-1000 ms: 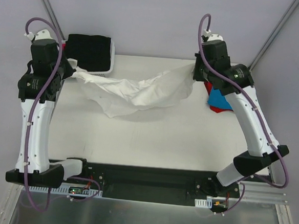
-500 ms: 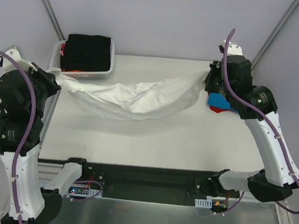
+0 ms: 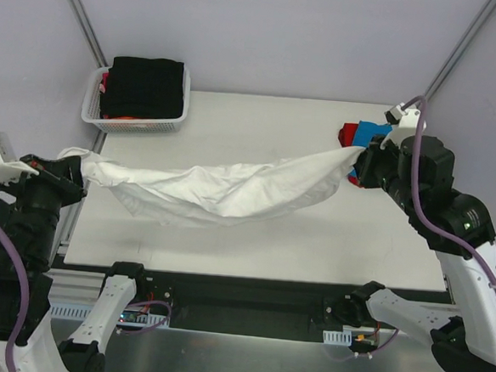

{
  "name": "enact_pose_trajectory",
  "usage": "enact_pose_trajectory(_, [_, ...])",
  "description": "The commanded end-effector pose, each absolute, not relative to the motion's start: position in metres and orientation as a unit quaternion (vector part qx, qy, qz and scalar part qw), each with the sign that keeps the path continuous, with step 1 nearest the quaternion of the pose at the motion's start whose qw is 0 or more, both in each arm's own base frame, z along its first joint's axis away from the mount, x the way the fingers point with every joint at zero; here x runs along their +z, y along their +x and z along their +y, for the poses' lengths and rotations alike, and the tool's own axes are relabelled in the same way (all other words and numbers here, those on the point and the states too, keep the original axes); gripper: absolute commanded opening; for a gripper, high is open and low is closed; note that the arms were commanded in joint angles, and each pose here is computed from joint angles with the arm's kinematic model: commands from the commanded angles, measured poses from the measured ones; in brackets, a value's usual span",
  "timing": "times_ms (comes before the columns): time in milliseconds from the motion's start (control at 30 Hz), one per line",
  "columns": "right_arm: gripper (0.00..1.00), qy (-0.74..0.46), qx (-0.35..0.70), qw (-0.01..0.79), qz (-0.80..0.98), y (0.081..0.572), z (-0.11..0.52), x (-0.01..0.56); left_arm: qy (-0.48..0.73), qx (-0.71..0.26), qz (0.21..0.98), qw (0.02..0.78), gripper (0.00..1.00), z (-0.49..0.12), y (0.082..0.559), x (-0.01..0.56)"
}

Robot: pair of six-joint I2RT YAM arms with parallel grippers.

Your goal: Fold and stack the t-shirts

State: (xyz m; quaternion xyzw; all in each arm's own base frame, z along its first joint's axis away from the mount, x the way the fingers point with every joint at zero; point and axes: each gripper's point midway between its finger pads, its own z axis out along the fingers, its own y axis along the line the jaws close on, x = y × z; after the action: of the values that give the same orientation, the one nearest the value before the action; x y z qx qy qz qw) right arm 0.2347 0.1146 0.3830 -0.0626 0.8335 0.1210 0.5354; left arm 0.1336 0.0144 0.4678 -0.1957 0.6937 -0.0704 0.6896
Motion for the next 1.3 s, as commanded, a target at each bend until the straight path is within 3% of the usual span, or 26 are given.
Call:
enact_pose_trajectory(0, [0.01, -0.064, 0.136, 0.583, 0.799, 0.219, 0.102, 0.42, -0.165, -0.092, 0.676, 0.712, 0.03, 0.004, 0.108, 0.479])
enact_pose_trajectory(300, [0.01, -0.036, 0.123, 0.602, 0.788, 0.18, 0.064, 0.442, -0.161, -0.061, 0.636, 0.752, 0.03, 0.016, 0.041, 0.506])
enact_pose_trajectory(467, [0.01, -0.037, 0.118, 0.605, 0.786, 0.168, 0.053, 0.446, -0.154, -0.056, 0.647, 0.745, 0.02, 0.015, 0.031, 0.514])
enact_pose_trajectory(933, [0.01, -0.019, 0.089, 0.625, 0.775, 0.13, 0.011, 0.46, -0.179, -0.034, 0.555, 0.812, 0.07, 0.033, -0.026, 0.552])
enact_pose_trajectory(1133, [0.01, -0.023, 0.081, 0.619, 0.781, 0.13, 0.01, 0.452, -0.187, -0.042, 0.55, 0.813, 0.07, 0.033, -0.026, 0.552])
enact_pose_trajectory(1267, [0.01, -0.034, 0.076, 0.604, 0.793, 0.141, 0.019, 0.436, -0.188, -0.046, 0.586, 0.787, 0.09, 0.03, -0.003, 0.532])
